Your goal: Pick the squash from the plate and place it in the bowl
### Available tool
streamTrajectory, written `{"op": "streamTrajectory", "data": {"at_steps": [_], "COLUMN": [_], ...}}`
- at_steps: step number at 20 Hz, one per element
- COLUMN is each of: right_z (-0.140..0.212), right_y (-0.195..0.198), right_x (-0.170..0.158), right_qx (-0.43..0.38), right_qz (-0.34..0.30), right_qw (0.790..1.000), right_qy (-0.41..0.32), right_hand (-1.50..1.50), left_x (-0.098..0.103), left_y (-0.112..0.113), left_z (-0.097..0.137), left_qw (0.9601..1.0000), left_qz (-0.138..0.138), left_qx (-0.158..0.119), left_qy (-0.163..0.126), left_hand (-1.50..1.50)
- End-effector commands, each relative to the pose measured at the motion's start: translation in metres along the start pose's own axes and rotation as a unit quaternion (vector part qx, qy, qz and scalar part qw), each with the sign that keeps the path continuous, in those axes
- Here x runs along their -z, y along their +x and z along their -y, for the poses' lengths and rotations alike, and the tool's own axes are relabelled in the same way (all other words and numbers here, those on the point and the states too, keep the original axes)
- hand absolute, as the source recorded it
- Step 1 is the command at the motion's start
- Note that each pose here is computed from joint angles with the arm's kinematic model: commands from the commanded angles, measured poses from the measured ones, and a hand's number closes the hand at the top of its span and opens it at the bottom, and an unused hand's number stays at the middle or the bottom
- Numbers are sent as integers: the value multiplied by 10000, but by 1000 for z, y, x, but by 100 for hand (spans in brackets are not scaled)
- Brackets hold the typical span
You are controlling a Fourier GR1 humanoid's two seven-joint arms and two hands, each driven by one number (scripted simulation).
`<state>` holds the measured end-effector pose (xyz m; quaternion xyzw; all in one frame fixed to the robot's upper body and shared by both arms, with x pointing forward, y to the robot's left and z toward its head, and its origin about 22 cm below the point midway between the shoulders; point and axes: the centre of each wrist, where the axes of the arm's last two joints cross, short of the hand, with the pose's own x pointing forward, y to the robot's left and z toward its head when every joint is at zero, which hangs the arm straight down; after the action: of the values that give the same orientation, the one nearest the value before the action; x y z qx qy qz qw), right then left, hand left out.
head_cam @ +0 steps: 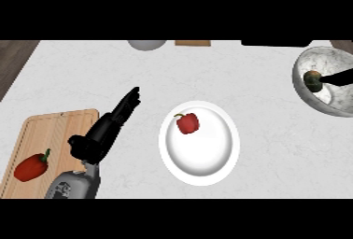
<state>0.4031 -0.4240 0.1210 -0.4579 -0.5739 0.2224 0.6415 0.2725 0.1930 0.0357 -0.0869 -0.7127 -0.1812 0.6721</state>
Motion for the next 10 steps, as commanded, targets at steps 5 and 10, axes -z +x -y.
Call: {"op": "streamTrajectory", "data": {"at_steps": [5, 10], "right_z": [44, 82], "right_y": [-21, -71], "right_x": [1, -18], "right_qx": [1437, 1988], "right_qz": [-448, -757], "right_qw": [9804, 9664], "right_qy": [-1274, -1443], "right_hand": [-150, -150], "left_x": [-7, -12], "left_y": [-10, -5], "left_z": [1, -15], "left_qw": [9999, 9999], "left_qz": [-51, 65], "left_qx": [-73, -50], "left_qy": [77, 67], "left_hand": [0, 0]}}
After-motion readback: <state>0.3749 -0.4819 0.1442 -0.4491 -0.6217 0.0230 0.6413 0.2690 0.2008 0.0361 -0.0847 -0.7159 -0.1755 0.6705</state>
